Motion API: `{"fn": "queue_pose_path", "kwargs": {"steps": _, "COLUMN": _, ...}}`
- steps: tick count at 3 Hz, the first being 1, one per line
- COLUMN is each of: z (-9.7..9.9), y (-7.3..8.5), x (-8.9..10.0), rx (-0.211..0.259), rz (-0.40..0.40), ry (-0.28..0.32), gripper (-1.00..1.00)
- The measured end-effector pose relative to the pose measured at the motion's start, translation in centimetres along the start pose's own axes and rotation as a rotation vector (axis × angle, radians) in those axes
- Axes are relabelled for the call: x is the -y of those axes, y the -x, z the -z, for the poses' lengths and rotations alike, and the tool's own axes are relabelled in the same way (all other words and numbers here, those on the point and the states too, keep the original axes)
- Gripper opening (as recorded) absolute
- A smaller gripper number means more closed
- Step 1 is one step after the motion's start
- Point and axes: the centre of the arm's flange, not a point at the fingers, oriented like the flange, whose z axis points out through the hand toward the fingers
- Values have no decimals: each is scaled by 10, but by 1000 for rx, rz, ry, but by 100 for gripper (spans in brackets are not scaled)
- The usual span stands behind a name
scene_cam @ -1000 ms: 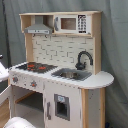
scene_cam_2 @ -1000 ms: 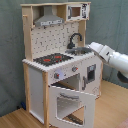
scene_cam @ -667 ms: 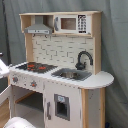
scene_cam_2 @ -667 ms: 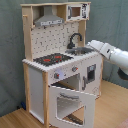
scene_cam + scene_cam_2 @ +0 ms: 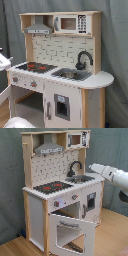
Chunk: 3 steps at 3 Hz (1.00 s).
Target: Play with the kitchen
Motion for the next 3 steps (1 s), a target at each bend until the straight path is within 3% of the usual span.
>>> {"fn": "queue_pose_path", "kwargs": {"steps": 3, "z": -4, "y": 6, "x": -46, "rx": -87, "rz": 177, "ry": 58, "gripper": 100}}
